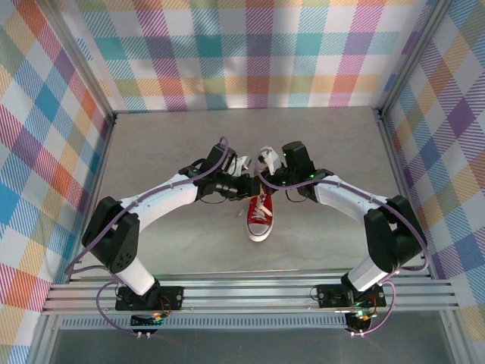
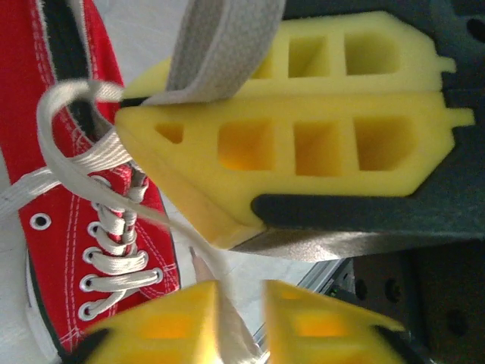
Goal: Tie the shoes
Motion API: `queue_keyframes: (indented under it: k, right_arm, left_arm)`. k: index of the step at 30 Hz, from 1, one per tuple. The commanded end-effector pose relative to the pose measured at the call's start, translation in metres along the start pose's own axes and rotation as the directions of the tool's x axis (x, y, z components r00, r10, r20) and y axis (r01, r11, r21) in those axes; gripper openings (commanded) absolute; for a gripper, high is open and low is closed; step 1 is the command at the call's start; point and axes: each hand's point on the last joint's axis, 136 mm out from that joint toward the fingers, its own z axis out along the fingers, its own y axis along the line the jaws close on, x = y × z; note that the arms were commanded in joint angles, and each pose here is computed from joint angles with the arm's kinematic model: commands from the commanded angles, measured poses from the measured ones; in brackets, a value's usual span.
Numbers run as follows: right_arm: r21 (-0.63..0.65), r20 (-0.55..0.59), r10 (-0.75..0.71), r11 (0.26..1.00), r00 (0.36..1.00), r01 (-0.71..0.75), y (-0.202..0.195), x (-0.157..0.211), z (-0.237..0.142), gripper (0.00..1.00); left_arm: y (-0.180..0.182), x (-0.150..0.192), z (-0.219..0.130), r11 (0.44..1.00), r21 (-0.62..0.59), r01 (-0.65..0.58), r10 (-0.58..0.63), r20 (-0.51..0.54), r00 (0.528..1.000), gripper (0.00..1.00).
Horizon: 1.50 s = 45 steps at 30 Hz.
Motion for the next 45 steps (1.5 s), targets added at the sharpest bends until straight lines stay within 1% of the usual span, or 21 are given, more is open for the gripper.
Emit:
queue_keyframes:
  k: [1,3,6,9,10,14,16,18,25,32,33,34,35,36,37,38,40,43,45]
  right_arm:
    - [-0.017,0.003,0.010,1.000,1.000,-0.010,0.003,-0.002,-0.005,0.00]
    - [-0.027,0.002,0.007,1.000,1.000,-0.007,0.005,0.000,-0.005,0.00]
    - [-0.041,0.011,-0.001,0.999,1.000,0.001,0.008,0.001,-0.006,0.00]
    - [-0.069,0.029,-0.018,0.997,0.999,0.020,0.014,0.001,-0.009,0.00]
    - [-0.078,0.038,-0.054,0.995,0.998,0.057,0.017,0.000,-0.010,0.00]
    - [-0.131,0.066,-0.103,0.985,0.992,0.111,0.028,-0.002,-0.014,0.00]
    - [-0.151,0.074,-0.126,0.979,0.989,0.136,0.033,-0.002,-0.015,0.00]
    - [-0.158,0.077,-0.141,0.976,0.987,0.152,0.034,-0.002,-0.016,0.00]
    - [-0.174,0.084,-0.163,0.969,0.983,0.176,0.038,-0.002,-0.017,0.00]
    - [-0.170,0.089,-0.165,0.969,0.982,0.178,0.038,-0.002,-0.018,0.00]
    - [-0.169,0.088,-0.164,0.970,0.982,0.177,0.038,-0.002,-0.018,0.00]
    - [-0.170,0.085,-0.164,0.970,0.983,0.177,0.038,-0.001,-0.017,0.00]
    - [-0.168,0.084,-0.163,0.970,0.983,0.175,0.037,-0.001,-0.018,0.00]
    - [-0.168,0.083,-0.162,0.970,0.983,0.174,0.038,-0.002,-0.018,0.02]
    - [-0.164,0.085,-0.160,0.971,0.983,0.172,0.038,-0.002,-0.020,0.05]
    - [-0.163,0.084,-0.158,0.972,0.984,0.170,0.038,-0.002,-0.021,0.09]
    - [-0.155,0.084,-0.157,0.973,0.984,0.169,0.040,-0.001,-0.027,0.24]
    - [-0.132,0.066,-0.158,0.977,0.985,0.166,0.041,0.008,-0.038,0.42]
    - [-0.112,0.047,-0.163,0.979,0.985,0.168,0.042,0.018,-0.045,0.49]
  left_arm:
    - [0.000,0.003,-0.008,0.996,-0.051,-0.076,0.076,-0.015,0.997,0.39]
    - [0.001,0.006,-0.015,0.990,-0.077,-0.118,0.116,-0.022,0.993,0.42]
    - [0.005,0.004,-0.029,0.978,-0.122,-0.172,0.170,-0.022,0.985,0.43]
    - [0.008,-0.005,-0.049,0.962,-0.158,-0.222,0.229,0.027,0.973,0.43]
    - [0.008,-0.010,-0.056,0.955,-0.167,-0.243,0.255,0.056,0.965,0.43]
    - [0.006,-0.028,-0.071,0.916,-0.198,-0.349,0.382,0.160,0.910,0.43]
    - [-0.001,-0.036,-0.070,0.900,-0.175,-0.400,0.430,0.201,0.880,0.44]
    - [-0.012,-0.043,-0.065,0.891,-0.131,-0.436,0.455,0.232,0.860,0.44]
    - [-0.015,-0.053,-0.036,0.903,-0.043,-0.427,0.425,0.224,0.877,0.44]
    - [-0.011,-0.054,-0.019,0.919,0.008,-0.393,0.383,0.208,0.900,0.44]
    - [-0.010,-0.053,-0.017,0.920,0.012,-0.392,0.381,0.204,0.902,0.42]
    - [-0.010,-0.052,-0.016,0.920,0.019,-0.390,0.379,0.196,0.904,0.34]
    - [-0.010,-0.051,-0.015,0.921,0.021,-0.390,0.379,0.188,0.906,0.23]
    - [-0.009,-0.051,-0.015,0.923,0.017,-0.385,0.376,0.178,0.909,0.12]
    - [-0.007,-0.051,-0.015,0.925,0.010,-0.380,0.373,0.171,0.912,0.04]
    - [-0.006,-0.051,-0.016,0.926,0.005,-0.377,0.371,0.169,0.913,0.00]
    - [-0.005,-0.053,-0.018,0.927,-0.004,-0.375,0.370,0.175,0.912,0.00]
    - [-0.003,-0.057,-0.022,0.929,-0.012,-0.370,0.365,0.190,0.911,0.00]
    - [-0.003,-0.060,-0.024,0.932,-0.013,-0.362,0.358,0.193,0.914,0.00]
